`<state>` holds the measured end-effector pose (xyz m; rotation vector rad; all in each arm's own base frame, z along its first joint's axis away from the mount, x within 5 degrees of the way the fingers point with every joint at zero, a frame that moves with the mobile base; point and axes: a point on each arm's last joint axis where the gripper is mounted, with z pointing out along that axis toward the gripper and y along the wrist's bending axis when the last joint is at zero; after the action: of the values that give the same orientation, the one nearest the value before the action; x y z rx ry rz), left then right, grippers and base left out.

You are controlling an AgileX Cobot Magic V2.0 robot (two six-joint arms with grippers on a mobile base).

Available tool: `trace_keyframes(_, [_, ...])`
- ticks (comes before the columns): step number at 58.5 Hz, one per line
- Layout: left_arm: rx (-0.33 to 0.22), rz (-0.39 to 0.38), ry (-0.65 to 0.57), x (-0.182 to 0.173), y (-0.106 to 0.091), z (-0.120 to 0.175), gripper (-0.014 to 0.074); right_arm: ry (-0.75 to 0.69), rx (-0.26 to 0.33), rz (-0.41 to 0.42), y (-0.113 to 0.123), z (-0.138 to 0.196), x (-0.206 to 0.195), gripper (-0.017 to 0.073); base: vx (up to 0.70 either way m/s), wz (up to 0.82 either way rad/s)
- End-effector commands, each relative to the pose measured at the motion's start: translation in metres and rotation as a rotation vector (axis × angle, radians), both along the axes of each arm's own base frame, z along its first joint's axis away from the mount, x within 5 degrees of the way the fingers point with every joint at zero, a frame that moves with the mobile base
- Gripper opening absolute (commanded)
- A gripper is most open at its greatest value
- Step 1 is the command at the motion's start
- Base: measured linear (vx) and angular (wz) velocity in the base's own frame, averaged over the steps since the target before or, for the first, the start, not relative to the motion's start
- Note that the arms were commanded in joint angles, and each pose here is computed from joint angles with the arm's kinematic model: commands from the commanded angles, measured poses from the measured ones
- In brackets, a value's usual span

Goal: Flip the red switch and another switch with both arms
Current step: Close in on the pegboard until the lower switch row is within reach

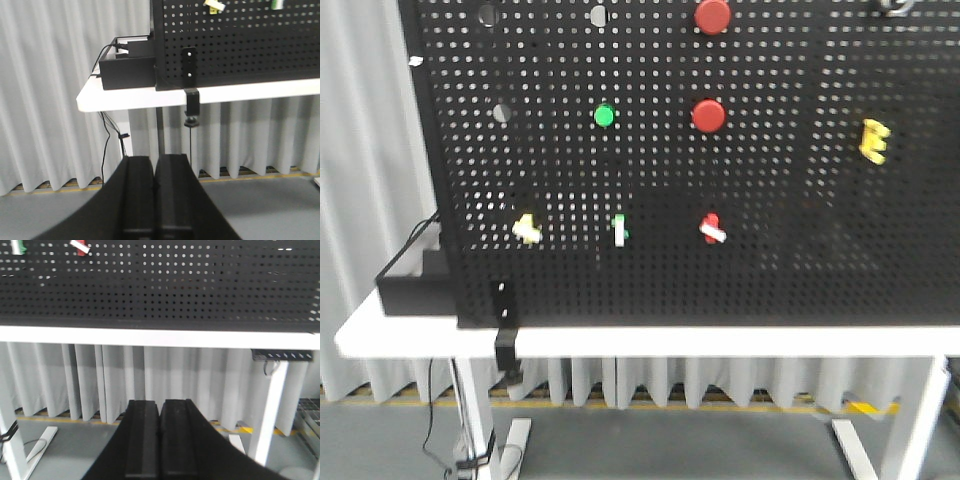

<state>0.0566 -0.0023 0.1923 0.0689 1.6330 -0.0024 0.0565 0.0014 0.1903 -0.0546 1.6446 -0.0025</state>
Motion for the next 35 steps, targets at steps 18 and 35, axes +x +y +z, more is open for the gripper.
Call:
trace_keyframes(18, [-0.022,-0.005,-0.064,0.0002,-0.0004,0.0013,0.0002,-0.083,-0.012,0.0,0.0002,0.0059,-0.0001,-0.0006,0.34,0.01])
trace_keyframes(35, [-0.022,-0.005,-0.064,0.0002,-0.0004,0.0013,0.0002,-0.083,-0.012,0.0,0.0002,0.0059,-0.0001,-0.0006,0.26,0.0])
